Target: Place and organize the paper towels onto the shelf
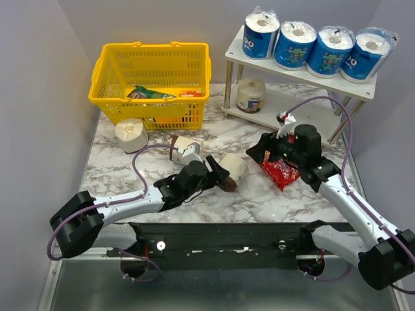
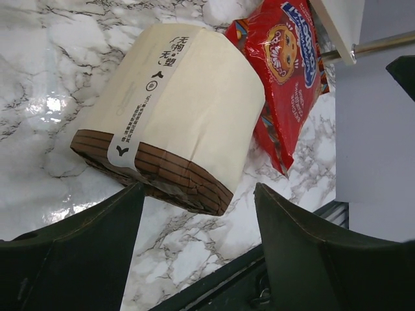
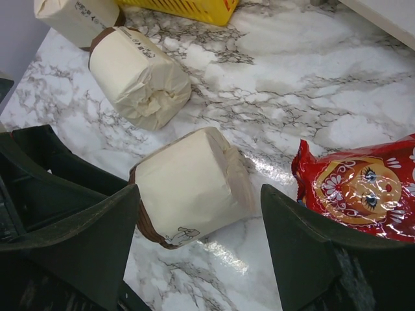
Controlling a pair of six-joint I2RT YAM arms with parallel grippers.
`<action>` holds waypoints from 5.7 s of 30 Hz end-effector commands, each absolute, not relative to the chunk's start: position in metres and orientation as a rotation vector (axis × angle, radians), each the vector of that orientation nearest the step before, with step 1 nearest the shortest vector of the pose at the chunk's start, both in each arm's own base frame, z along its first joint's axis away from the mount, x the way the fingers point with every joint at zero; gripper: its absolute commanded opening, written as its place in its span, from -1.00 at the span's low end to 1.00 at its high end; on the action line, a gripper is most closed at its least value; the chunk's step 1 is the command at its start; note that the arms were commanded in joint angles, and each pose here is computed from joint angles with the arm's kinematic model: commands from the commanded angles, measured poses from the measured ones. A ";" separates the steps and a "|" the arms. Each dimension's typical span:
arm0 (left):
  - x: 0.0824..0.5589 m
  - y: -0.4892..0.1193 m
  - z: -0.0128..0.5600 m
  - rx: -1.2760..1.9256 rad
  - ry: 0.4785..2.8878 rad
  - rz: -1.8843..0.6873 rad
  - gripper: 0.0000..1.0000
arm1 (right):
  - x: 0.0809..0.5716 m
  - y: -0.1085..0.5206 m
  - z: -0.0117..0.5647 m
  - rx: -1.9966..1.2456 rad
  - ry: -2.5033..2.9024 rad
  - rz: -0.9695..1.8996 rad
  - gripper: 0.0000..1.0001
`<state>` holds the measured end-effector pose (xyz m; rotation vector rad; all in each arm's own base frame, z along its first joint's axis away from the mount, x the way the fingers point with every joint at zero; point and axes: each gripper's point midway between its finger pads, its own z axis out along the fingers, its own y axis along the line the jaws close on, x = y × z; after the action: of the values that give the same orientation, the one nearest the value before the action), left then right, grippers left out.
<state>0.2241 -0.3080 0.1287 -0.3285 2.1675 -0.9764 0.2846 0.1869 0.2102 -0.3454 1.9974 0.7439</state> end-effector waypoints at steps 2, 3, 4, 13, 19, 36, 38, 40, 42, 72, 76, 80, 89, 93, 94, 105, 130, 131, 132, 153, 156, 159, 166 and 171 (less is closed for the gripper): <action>0.228 -0.294 0.116 -0.369 2.168 -0.886 0.55 | 0.283 0.193 0.208 -0.368 1.981 0.790 0.66; 0.228 -0.295 0.116 -0.360 2.168 -0.889 0.55 | 0.282 0.194 0.206 -0.374 1.985 0.799 0.66; 0.228 -0.296 0.115 -0.358 2.171 -0.894 0.55 | 0.281 0.194 0.203 -0.374 1.993 0.803 0.66; 0.228 -0.296 0.097 -0.351 2.213 -0.857 0.36 | 0.275 0.198 0.190 -0.379 2.012 0.843 0.65; 0.224 -0.264 0.079 -0.390 2.229 -0.790 0.04 | 0.263 0.211 0.182 -0.495 2.013 0.939 0.71; 0.223 -0.229 0.067 -0.366 2.193 -0.748 -0.02 | 0.300 0.256 0.163 -0.754 2.081 1.141 0.81; 0.224 -0.228 0.067 -0.369 2.193 -0.745 -0.02 | 0.306 0.261 0.161 -0.777 2.086 1.158 0.79; 0.225 -0.227 0.066 -0.365 2.196 -0.735 -0.02 | 0.303 0.268 0.153 -0.812 2.105 1.245 0.75; 0.225 -0.226 0.065 -0.364 2.197 -0.725 -0.01 | 0.296 0.273 0.153 -0.843 2.116 1.333 0.71; 0.231 -0.223 0.078 -0.365 2.163 -0.727 0.02 | 0.260 0.275 0.134 -0.948 2.206 1.331 -0.25; 0.237 -0.221 0.108 -0.361 2.136 -0.727 0.25 | 0.264 0.270 0.155 -0.931 2.156 1.248 -0.28; 0.243 -0.210 0.156 -0.368 2.079 -0.710 0.57 | 0.264 0.265 0.182 -0.919 2.091 1.178 -0.29; 0.256 -0.182 0.244 -0.267 1.987 -0.556 0.94 | 0.296 0.222 0.229 -0.842 2.011 0.709 -0.37; 0.251 -0.165 0.272 -0.231 1.933 -0.516 0.97 | 0.311 0.192 0.253 -0.806 1.970 0.461 -0.35; 0.251 -0.159 0.275 -0.231 1.921 -0.496 0.98 | 0.319 0.179 0.256 -0.778 1.969 0.361 -0.35; 0.233 -0.111 0.284 -0.202 1.847 -0.346 0.98 | 0.397 0.104 0.258 -0.913 1.898 -0.392 -0.26; 0.211 -0.075 0.296 -0.261 1.750 -0.335 0.97 | 0.497 0.100 0.216 -1.101 1.922 -0.551 -0.19; 0.211 -0.075 0.295 -0.259 1.751 -0.336 0.98 | 0.499 0.099 0.211 -1.102 1.934 -0.550 -0.19; 0.211 -0.075 0.295 -0.261 1.752 -0.332 0.98 | 0.502 0.097 0.210 -1.095 1.939 -0.550 -0.19; 0.213 -0.076 0.290 -0.267 1.763 -0.319 0.98 | 0.507 0.100 0.242 -0.972 1.916 -0.492 0.48; 0.220 -0.084 0.280 -0.263 1.808 -0.294 0.98 | 0.482 0.121 0.258 -0.952 1.905 -0.365 0.48; 0.229 -0.096 0.262 -0.260 1.899 -0.255 0.98 | 0.452 0.146 0.271 -0.863 1.912 -0.175 0.47; 0.255 -0.121 0.214 -0.320 2.082 -0.356 0.97 | 0.377 0.228 0.276 -0.610 1.915 0.375 0.45; 0.276 -0.123 0.207 -0.387 2.110 -0.499 0.96 | 0.336 0.289 0.290 -0.296 1.783 0.892 0.44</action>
<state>0.2648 -0.1004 0.1995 -0.3671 2.1073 -0.2619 0.3670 0.2343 0.2859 -0.6014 1.8488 0.3848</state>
